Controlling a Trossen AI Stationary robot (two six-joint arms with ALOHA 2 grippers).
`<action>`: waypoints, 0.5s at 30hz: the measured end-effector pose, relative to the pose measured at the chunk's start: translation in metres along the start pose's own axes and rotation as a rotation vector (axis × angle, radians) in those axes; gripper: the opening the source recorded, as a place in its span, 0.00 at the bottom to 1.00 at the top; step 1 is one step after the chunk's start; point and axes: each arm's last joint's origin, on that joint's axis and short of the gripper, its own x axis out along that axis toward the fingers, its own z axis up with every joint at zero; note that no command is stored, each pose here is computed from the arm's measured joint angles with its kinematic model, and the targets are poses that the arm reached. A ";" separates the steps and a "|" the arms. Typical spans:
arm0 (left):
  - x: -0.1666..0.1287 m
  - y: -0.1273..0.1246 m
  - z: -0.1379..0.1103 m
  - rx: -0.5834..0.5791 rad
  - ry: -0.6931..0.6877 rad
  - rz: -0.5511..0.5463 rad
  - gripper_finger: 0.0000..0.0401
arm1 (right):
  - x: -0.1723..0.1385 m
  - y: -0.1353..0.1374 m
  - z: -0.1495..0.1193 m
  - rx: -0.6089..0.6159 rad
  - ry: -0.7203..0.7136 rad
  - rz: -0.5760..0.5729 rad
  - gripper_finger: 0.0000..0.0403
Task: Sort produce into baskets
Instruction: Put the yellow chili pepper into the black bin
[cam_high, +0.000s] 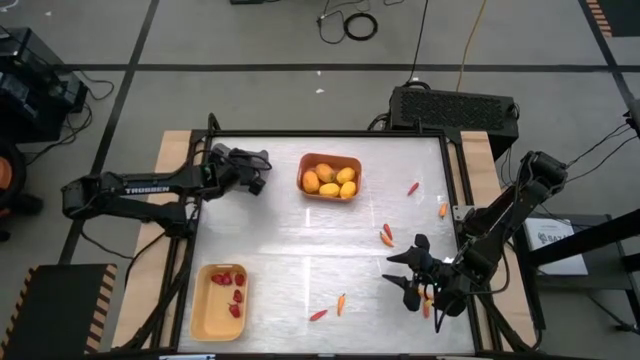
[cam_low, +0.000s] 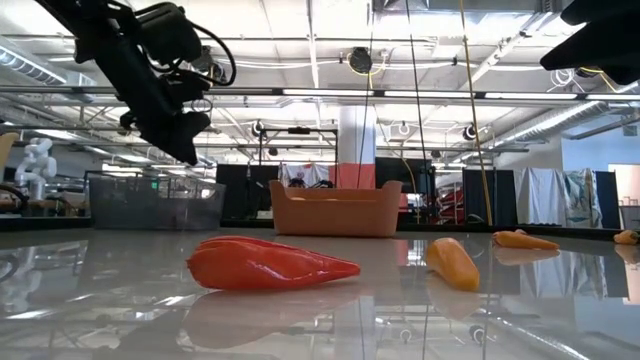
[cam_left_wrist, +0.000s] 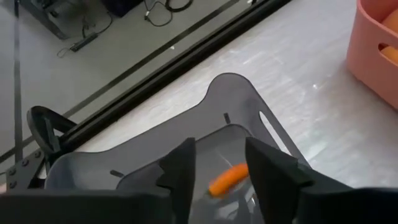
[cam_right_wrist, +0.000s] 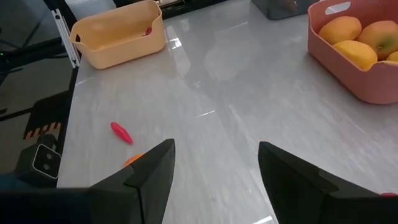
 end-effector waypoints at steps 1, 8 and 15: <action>0.000 0.000 0.000 -0.002 -0.001 -0.001 0.39 | 0.000 0.000 0.000 0.000 0.000 0.000 0.55; -0.001 -0.006 0.005 -0.040 -0.008 -0.140 0.47 | 0.000 0.000 0.000 0.000 0.000 0.000 0.55; -0.010 -0.023 0.021 -0.138 -0.079 -0.584 0.47 | 0.000 0.000 0.000 0.000 0.000 0.000 0.55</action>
